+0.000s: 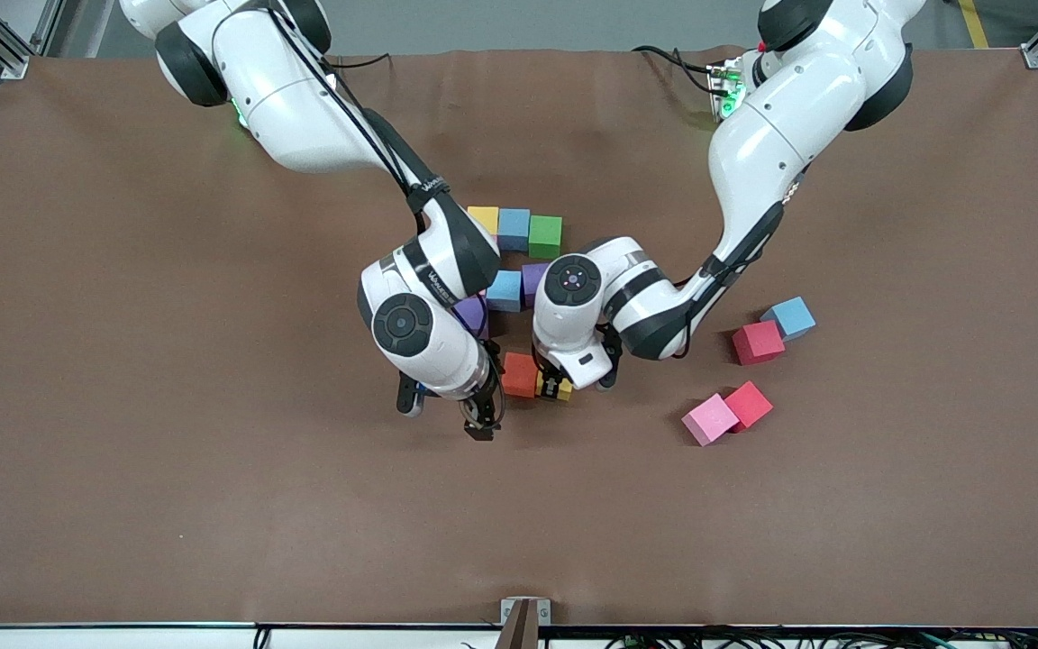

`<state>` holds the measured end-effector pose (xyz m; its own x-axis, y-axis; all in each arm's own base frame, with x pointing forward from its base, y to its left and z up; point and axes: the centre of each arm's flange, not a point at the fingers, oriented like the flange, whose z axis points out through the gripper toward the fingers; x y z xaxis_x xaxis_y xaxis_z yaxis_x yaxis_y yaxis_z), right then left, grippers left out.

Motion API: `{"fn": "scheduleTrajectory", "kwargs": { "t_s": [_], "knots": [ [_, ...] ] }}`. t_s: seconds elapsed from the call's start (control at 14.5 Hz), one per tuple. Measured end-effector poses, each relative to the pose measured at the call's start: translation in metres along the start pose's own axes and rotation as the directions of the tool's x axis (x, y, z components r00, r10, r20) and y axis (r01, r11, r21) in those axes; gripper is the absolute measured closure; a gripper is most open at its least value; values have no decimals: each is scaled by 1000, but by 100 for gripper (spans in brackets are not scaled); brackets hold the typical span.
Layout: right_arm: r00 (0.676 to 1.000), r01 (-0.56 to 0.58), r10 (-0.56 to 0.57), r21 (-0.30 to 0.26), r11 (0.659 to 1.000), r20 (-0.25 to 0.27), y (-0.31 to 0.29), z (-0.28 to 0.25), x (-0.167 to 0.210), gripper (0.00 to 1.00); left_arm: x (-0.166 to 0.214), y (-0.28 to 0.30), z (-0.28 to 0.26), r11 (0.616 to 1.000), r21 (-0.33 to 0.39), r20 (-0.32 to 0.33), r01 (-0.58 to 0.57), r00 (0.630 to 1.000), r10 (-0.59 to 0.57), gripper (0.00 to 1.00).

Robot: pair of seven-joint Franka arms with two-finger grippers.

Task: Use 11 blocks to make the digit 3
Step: 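Carry the orange cube to the cluster while the left gripper carries yellow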

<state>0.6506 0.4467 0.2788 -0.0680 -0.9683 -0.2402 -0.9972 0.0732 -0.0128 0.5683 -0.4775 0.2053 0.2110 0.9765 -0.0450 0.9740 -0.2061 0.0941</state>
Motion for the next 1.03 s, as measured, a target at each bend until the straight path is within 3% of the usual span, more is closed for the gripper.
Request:
{"fn": "scheduleTrajectory", "kwargs": {
  "t_s": [0.21, 0.48, 1.03],
  "knots": [
    [1000, 8, -8, -29, 1000, -20, 6, 5, -2, 0, -16, -6, -3, 1000, -2, 8, 16, 1000, -16, 44],
    [991, 19, -33, -109, 994, -128, 15, 24, 18, 0, -30, -9, -7, 998, -15, 33, 53, 998, -53, 44],
    [986, 21, -45, -148, 989, -160, 30, 38, 23, 0, -50, -17, -6, 998, -37, 75, 54, 996, -51, 44]
  ]
}}
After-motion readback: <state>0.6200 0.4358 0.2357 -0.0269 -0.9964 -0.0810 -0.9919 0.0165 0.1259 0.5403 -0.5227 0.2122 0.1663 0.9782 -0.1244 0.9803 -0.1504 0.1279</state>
